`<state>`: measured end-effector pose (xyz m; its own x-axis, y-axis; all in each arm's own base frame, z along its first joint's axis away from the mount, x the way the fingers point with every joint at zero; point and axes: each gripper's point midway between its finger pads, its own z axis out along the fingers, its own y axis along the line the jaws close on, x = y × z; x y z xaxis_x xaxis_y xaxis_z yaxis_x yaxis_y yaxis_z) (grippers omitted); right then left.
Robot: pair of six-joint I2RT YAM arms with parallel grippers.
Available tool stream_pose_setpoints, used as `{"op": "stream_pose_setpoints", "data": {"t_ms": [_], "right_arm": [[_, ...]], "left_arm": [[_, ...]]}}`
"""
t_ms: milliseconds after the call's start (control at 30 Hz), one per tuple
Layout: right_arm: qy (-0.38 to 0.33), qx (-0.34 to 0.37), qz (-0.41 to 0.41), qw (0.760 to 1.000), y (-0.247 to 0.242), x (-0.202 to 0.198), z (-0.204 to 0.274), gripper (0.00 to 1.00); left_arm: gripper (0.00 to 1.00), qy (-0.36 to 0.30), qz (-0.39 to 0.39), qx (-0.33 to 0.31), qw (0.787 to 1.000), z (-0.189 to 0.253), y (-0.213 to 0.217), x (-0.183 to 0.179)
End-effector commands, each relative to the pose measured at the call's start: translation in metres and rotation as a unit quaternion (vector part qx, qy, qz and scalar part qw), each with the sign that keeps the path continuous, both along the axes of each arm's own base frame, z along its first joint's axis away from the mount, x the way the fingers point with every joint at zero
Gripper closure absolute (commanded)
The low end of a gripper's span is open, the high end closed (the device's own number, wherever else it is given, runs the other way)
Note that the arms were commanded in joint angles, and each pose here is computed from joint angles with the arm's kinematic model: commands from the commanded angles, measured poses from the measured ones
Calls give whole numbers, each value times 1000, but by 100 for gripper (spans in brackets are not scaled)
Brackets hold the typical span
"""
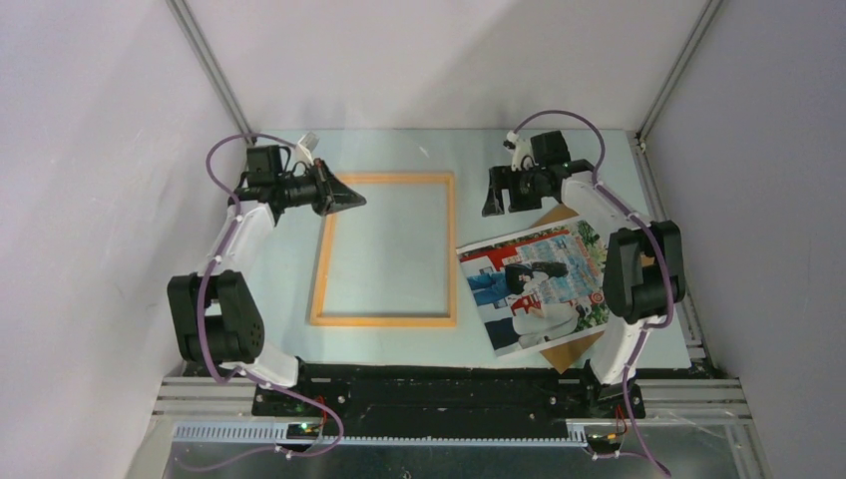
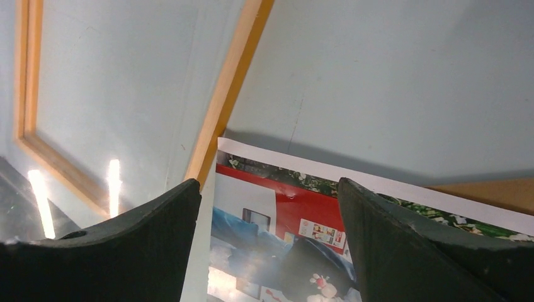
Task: Put the photo into the frame
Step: Place the photo frame item in the photo frame.
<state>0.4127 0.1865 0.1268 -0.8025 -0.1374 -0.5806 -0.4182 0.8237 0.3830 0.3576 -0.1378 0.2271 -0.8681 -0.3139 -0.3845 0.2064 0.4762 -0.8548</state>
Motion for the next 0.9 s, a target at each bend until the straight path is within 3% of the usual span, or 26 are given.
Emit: {"op": "stream_pose_setpoints", "data": {"t_ms": [0, 867], "right_arm": [[-37, 37, 21, 998, 12, -1, 26, 16], [-9, 42, 53, 998, 45, -10, -1, 26]], "left_arm": [[100, -29, -13, 4, 999, 3, -5, 0], [100, -22, -15, 17, 1000, -16, -6, 0]]}}
